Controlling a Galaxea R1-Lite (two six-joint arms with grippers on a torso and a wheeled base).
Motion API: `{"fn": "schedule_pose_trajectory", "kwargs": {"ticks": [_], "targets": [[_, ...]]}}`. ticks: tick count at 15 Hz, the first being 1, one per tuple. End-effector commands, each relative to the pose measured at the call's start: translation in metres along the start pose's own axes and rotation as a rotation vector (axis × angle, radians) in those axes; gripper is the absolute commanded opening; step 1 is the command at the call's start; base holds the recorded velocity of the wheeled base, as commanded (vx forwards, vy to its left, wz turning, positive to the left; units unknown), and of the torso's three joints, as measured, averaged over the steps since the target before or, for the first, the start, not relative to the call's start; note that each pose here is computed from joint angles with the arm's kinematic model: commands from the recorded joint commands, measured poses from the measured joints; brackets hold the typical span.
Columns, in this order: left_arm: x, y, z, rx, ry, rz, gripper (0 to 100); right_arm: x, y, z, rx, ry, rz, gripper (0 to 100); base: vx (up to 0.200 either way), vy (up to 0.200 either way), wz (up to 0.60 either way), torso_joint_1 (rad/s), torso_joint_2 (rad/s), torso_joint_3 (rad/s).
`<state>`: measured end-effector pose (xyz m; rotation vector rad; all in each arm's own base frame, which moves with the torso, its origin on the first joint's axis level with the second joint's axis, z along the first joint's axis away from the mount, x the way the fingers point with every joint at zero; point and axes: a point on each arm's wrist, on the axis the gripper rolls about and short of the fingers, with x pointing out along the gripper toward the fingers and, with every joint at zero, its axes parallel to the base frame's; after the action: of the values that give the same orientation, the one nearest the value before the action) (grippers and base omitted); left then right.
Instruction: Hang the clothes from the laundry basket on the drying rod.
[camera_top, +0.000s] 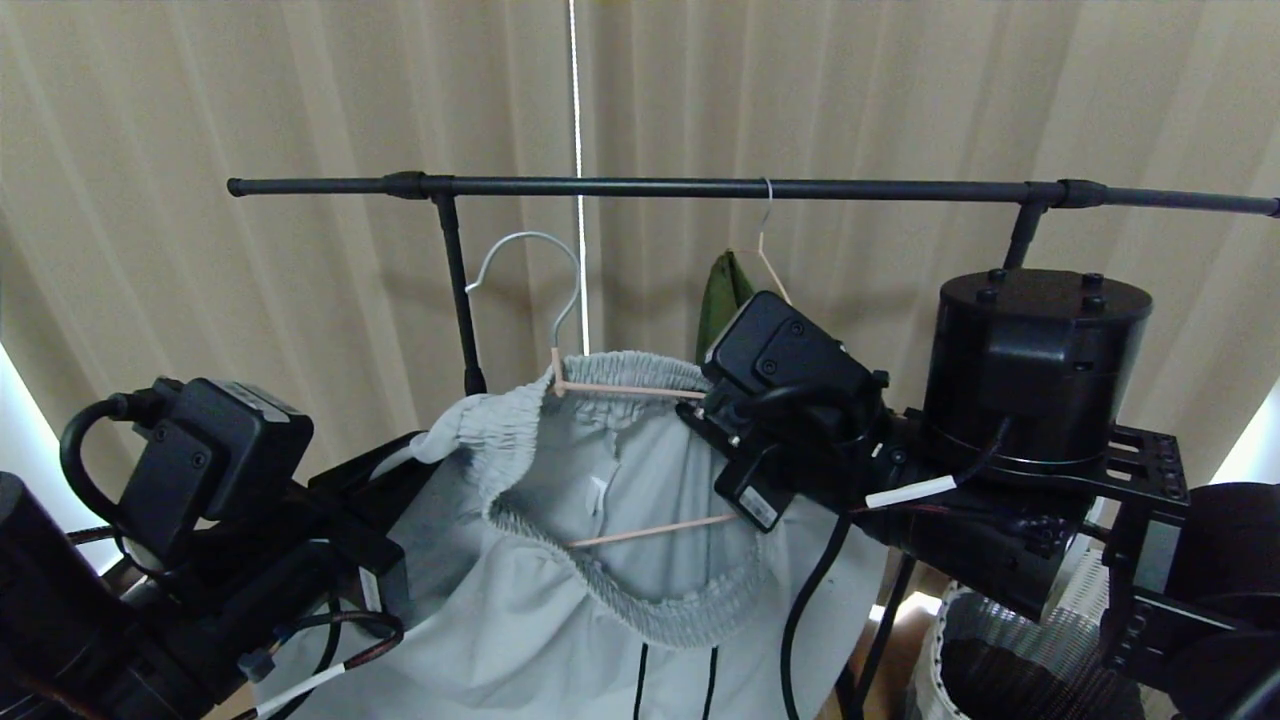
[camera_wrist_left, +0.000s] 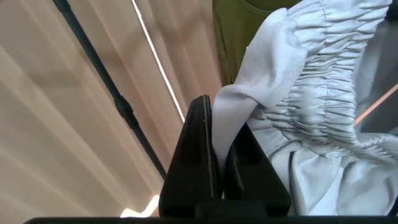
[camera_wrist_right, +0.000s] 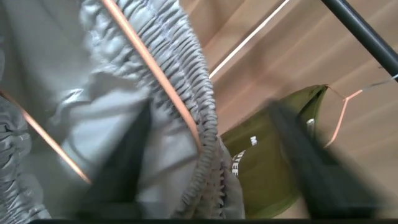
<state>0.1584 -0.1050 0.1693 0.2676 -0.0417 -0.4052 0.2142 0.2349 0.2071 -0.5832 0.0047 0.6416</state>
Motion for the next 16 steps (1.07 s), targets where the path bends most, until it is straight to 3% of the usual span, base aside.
{"fn": "schedule_pose_trajectory", "kwargs": {"ticks": [1,6,7,10,12,16], "targets": [[0.0,-0.001,0.0,0.0,-0.001,-0.005,0,-0.001,0.0,-0.001,0.0,0.002,0.0,0,0.0,0.0,0.0,0.0,0.0,0.0],[-0.001,-0.001,0.0,-0.005,-0.022,0.002,0,-0.001,0.001,-0.004,0.002,0.002,-0.02,0,0.0,0.0,0.0,0.0,0.0,0.0],[-0.001,0.0,0.001,-0.014,-0.028,0.004,100,-0.002,0.0,-0.004,0.003,0.002,-0.025,0,0.0,0.0,0.0,0.0,0.0,0.0],[0.002,-0.001,0.003,-0.029,-0.036,0.003,100,-0.005,-0.008,-0.004,0.01,0.011,-0.068,0,0.0,0.0,0.0,0.0,0.0,0.0],[0.004,0.0,0.007,-0.095,-0.05,0.001,100,-0.011,-0.028,-0.01,0.023,0.053,-0.176,0,0.0,0.0,0.0,0.0,0.0,0.0],[-0.001,0.004,0.014,-0.116,-0.086,0.015,100,-0.033,-0.068,-0.031,0.048,0.145,-0.356,0,0.0,0.0,0.0,0.0,0.0,0.0]]}}
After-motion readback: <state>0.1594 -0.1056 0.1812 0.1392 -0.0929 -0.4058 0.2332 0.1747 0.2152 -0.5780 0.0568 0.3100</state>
